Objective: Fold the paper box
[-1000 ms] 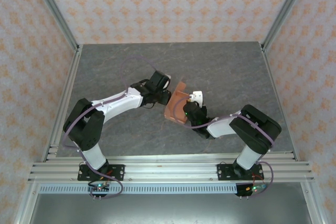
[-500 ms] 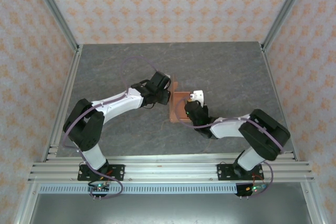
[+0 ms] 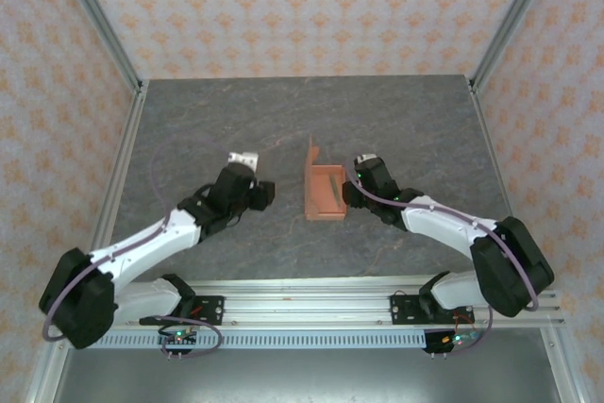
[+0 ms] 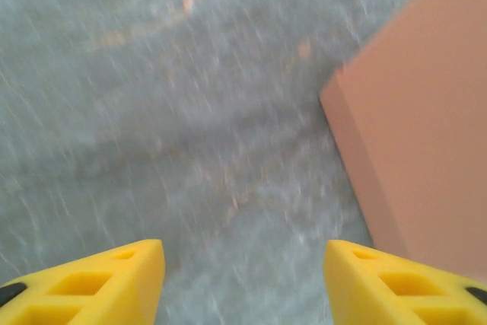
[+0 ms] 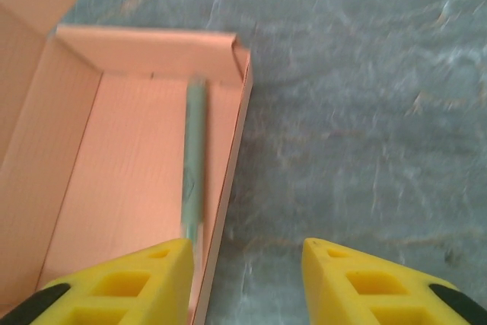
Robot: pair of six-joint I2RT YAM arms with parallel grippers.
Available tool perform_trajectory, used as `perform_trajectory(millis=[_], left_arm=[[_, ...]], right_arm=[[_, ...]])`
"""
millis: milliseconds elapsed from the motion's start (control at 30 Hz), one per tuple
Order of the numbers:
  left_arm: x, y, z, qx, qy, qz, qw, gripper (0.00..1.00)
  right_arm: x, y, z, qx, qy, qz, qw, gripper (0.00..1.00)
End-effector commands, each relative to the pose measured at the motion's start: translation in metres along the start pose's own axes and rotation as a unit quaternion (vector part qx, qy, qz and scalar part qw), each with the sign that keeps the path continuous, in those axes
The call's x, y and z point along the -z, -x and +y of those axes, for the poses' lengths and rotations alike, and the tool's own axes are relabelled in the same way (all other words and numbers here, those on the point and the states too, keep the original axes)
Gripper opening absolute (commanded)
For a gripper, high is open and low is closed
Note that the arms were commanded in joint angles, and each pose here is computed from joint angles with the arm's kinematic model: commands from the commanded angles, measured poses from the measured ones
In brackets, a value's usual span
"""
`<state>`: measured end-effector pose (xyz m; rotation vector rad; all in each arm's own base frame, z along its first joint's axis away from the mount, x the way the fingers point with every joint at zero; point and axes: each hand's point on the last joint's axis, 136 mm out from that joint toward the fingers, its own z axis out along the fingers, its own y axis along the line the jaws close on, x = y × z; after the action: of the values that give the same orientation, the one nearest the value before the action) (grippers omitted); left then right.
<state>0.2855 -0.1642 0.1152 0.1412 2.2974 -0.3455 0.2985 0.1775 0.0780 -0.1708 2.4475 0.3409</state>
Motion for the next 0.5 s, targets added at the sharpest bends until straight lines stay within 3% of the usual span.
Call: perform_trajectory(millis=[0,200,467], left_arm=[[0.011,-0.009,-0.043,-0.053,-0.112,-0.053,0.991,0.65],[0.013,-0.018,-0.079,-0.187,-0.165,-0.098,0.964,0.75],[-0.003,-0.003,-0.110,-0.248,-0.175,-0.119,0.945,0.78]], right_arm=[[0.011,-0.013,0.008,-0.004,0.031,0.048,0.998,0.43],[-0.004,-0.006,0.011,-0.025,0.064,0.073,0.995,0.44],[-0.031,-0.001,0.022,-0.050,0.093,0.091,0.990,0.43]])
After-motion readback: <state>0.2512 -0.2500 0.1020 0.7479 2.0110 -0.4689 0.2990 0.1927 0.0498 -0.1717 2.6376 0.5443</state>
